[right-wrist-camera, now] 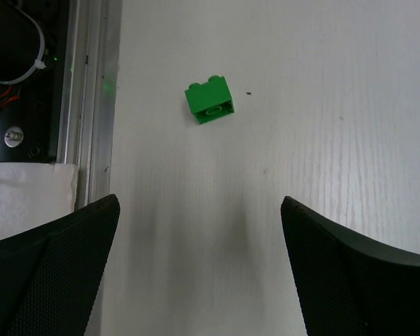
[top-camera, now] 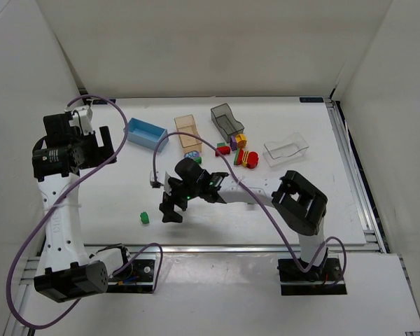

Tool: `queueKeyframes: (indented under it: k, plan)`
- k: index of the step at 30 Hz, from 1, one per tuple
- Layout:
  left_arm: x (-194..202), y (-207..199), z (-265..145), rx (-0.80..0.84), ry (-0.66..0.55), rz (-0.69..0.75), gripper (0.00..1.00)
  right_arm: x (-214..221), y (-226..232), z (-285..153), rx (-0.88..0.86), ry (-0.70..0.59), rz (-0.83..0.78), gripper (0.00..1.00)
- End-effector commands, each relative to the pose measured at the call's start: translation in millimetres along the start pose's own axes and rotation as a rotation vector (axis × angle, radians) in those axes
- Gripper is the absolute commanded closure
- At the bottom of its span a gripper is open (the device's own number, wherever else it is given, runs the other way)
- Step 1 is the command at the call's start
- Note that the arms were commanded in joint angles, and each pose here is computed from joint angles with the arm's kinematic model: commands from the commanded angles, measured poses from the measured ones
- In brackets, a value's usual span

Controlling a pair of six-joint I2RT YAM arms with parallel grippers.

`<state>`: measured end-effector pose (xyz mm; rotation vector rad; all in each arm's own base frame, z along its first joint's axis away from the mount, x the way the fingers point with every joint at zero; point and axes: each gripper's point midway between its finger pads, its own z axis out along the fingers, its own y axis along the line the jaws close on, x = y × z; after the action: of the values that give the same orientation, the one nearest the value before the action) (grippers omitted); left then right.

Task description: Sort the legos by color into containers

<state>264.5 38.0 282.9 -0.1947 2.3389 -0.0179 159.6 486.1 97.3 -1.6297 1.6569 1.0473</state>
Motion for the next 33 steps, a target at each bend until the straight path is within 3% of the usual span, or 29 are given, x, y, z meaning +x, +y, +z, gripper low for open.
queueKeyframes:
  k: [1,8,16,33]
  plan:
    - [0.6,-0.2,-7.4,0.006,-0.009,0.026,0.01,-23.9,9.2,11.7,-0.102,-0.114,-0.155,0.01]
    - [0.1,0.5,-3.1,0.010,0.003,0.039,0.01,-29.5,6.7,41.1,-0.145,-0.129,-0.277,0.01]
    - [-1.3,3.6,-1.6,0.000,0.008,0.064,0.01,-18.5,0.9,74.9,-0.156,-0.106,-0.307,0.01]
    - [-2.0,6.0,3.5,-0.008,0.023,0.065,0.01,0.1,3.7,100.3,-0.210,-0.079,-0.338,0.01]
